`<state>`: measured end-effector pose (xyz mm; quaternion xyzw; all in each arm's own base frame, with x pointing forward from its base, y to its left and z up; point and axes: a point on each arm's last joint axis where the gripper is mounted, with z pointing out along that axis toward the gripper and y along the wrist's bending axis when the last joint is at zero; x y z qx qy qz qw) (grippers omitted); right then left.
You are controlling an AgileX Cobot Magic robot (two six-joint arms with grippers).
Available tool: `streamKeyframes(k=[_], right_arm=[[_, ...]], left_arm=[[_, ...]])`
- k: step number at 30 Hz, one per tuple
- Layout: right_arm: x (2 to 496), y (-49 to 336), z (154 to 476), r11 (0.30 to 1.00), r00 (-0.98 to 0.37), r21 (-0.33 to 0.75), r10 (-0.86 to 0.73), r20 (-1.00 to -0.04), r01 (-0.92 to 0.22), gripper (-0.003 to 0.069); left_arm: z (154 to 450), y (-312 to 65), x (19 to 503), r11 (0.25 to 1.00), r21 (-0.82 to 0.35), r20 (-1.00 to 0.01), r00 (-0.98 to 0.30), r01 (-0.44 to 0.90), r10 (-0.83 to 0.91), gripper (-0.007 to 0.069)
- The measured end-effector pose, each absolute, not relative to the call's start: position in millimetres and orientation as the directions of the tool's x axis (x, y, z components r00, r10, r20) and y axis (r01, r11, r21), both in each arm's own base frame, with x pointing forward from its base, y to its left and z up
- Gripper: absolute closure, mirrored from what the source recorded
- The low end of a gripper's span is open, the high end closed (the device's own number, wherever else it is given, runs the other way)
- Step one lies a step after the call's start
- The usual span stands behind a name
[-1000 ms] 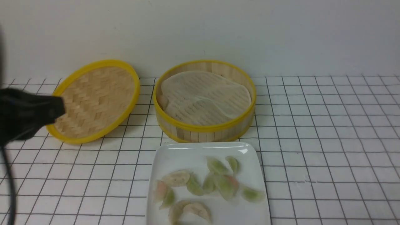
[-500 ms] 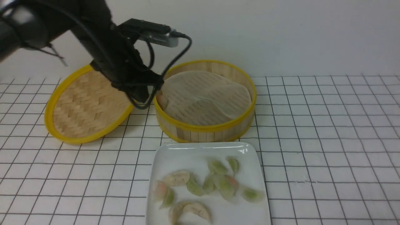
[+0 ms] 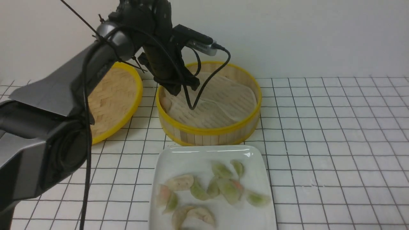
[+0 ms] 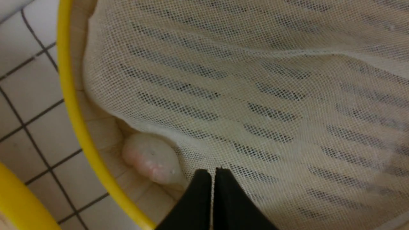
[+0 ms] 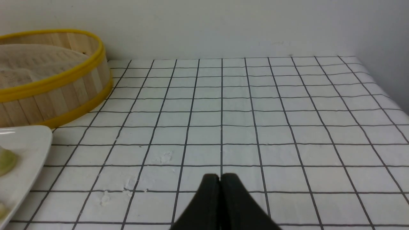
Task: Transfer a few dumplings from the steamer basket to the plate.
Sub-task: Use the left arm to grab a dumpling from the steamer
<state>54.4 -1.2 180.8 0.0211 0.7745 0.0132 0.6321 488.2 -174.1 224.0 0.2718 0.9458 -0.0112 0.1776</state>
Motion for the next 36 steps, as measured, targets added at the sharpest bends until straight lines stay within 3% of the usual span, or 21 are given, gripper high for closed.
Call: streamKeyframes(k=[3, 6, 13, 17, 21, 27, 32, 36], right_arm=[[54.4, -1.2, 180.8, 0.999, -0.2, 0.047, 0.049, -0.979, 0.016, 0.0673], [54.4, -1.2, 180.8, 0.999, -0.2, 0.047, 0.049, -0.979, 0.016, 0.0673], [54.4, -1.2, 180.8, 0.999, -0.2, 0.047, 0.049, -0.979, 0.016, 0.0673], [54.4, -1.2, 180.8, 0.999, -0.2, 0.047, 0.049, -0.979, 0.016, 0.0673], [54.4, -1.2, 180.8, 0.999, -0.2, 0.047, 0.049, -0.979, 0.016, 0.0673], [54.4, -1.2, 180.8, 0.999, -0.2, 0.047, 0.049, -0.979, 0.016, 0.0673], [54.4, -1.2, 180.8, 0.999, -0.2, 0.047, 0.049, -0.979, 0.016, 0.0673], [54.4, -1.2, 180.8, 0.999, -0.2, 0.047, 0.049, -0.979, 0.016, 0.0673]], left_arm=[[209.0, -172.9, 491.6, 0.838, 0.103, -0.308, -0.784, 0.535, 0.539, 0.0605], [194.5, -172.1, 495.9, 0.821, 0.132, -0.288, -0.771, 0.556, 0.568, 0.053], [182.3, -172.2, 503.8, 0.784, 0.214, -0.296, -0.727, 0.582, 0.62, 0.0257], [176.8, -172.2, 507.0, 0.775, 0.24, -0.3, -0.714, 0.585, 0.632, 0.0179], [174.1, -171.9, 508.5, 0.768, 0.258, -0.297, -0.709, 0.586, 0.64, 0.0181], [171.6, -174.3, 508.3, 0.784, 0.228, -0.311, -0.72, 0.577, 0.62, 0.0256], [170.7, -183.7, 501.0, 0.788, 0.104, -0.312, -0.733, 0.606, 0.605, 0.0365], [178.0, -196.7, 494.3, 0.748, 0.095, -0.319, -0.692, 0.656, 0.647, 0.047]])
